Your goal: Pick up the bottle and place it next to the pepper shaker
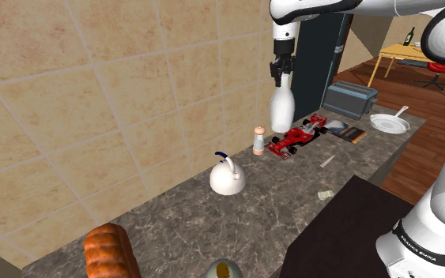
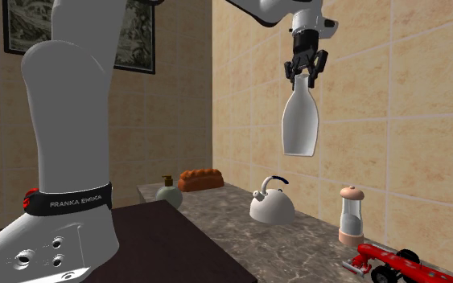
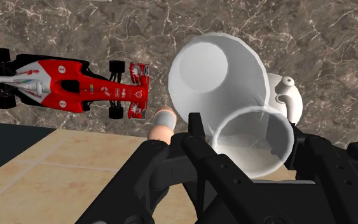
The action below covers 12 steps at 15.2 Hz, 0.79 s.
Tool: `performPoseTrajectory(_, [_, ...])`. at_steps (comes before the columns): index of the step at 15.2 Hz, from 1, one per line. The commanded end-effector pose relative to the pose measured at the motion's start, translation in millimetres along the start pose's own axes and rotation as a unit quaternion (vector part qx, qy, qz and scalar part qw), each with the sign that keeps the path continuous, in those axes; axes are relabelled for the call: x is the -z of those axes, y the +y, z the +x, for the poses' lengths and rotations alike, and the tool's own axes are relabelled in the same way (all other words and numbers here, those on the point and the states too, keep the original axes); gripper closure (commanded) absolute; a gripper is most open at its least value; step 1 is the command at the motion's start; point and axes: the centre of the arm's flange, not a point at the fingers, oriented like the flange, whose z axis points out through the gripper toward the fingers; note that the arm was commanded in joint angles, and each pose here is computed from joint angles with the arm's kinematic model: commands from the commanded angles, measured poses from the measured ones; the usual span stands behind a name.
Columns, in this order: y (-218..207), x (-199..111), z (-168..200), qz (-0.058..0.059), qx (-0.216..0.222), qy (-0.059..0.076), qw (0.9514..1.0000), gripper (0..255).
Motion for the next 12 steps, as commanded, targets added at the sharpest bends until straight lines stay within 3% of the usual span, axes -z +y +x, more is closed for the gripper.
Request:
performPoseTrajectory(1, [0,-10,2,0.0,0.0,0.0,1.0,255])
performPoseTrajectory(12, [0,-67,7,0.0,0.0,0.0,1.0,255])
